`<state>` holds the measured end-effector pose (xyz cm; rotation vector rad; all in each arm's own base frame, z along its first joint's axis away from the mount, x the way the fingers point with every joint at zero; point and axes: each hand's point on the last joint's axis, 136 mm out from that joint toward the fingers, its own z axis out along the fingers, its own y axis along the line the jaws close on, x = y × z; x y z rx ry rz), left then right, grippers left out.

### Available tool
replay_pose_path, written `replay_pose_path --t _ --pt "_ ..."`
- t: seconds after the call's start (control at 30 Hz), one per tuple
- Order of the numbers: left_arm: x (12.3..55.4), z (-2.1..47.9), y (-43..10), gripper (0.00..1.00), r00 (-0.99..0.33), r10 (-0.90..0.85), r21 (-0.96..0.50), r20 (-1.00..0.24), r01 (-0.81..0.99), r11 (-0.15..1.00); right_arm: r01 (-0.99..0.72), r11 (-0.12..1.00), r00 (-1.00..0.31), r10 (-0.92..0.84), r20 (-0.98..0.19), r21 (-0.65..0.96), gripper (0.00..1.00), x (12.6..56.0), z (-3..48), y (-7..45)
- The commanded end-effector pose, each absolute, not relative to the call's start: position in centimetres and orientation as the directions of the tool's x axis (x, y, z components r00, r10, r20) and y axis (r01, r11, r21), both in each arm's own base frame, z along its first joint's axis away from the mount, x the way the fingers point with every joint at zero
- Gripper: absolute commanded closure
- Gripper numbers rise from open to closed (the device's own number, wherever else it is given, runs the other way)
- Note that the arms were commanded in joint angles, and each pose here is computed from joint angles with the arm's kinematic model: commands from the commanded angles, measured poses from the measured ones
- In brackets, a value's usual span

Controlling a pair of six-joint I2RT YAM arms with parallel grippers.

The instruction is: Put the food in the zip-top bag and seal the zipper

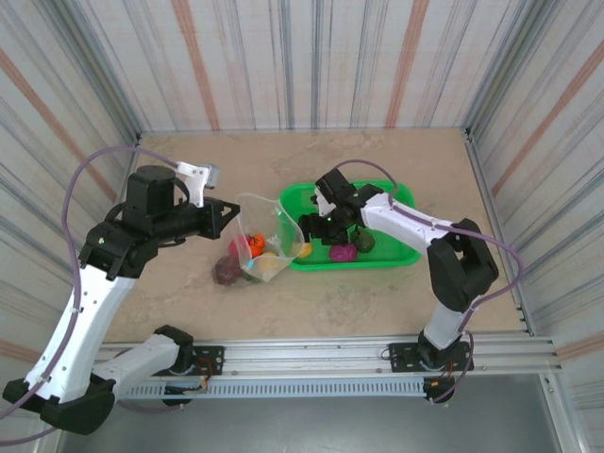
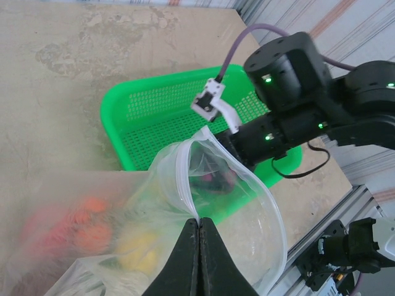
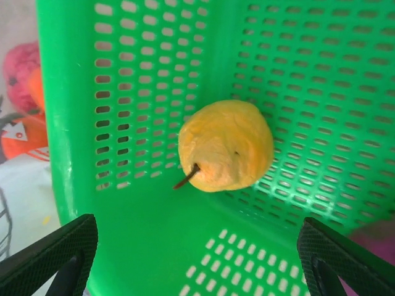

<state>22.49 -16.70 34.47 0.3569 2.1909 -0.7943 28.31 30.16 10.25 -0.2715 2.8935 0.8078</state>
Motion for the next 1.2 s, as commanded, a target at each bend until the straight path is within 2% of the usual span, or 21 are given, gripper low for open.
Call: replay_pose_path --t 0.0,0.13,0.47,0.77,0.93,1.17 --pt "22.4 35.6 -16.3 1.00 -0.632 -0.003 -0.407 -0.775 0.494 0.768 -0.266 0.809 -0.963 -0.203 -0.176 0.524 0.13 28.3 10.0 32.3" --pt "22.4 35.6 -16.3 1.00 -0.632 -0.004 -0.408 -0.775 0.496 0.766 -0.256 0.839 -0.966 -0.204 -0.159 0.480 0.21 28.7 7.9 32.1" --pt "22.4 35.4 -16.3 1.00 -0.635 -0.005 -0.411 -0.773 0.494 0.766 -0.239 0.875 -0.970 -0.200 -0.136 0.422 0.32 29.2 5.3 31.4" --pt "22.5 35.4 -16.4 1.00 -0.635 -0.008 -0.415 -0.772 0.495 0.763 -0.230 0.885 -0.973 -0.195 -0.125 0.405 0.51 29.6 4.3 31.0" --pt "22.5 35.3 -16.4 1.00 -0.639 -0.007 -0.417 -0.769 0.493 0.763 -0.244 0.880 -0.968 -0.199 -0.152 0.407 0.59 29.5 5.4 30.8" --pt "22.5 35.5 -16.5 1.00 -0.637 -0.011 -0.420 -0.771 0.495 0.761 -0.257 0.868 -0.956 -0.164 -0.244 0.424 0.60 29.6 10.5 29.2"
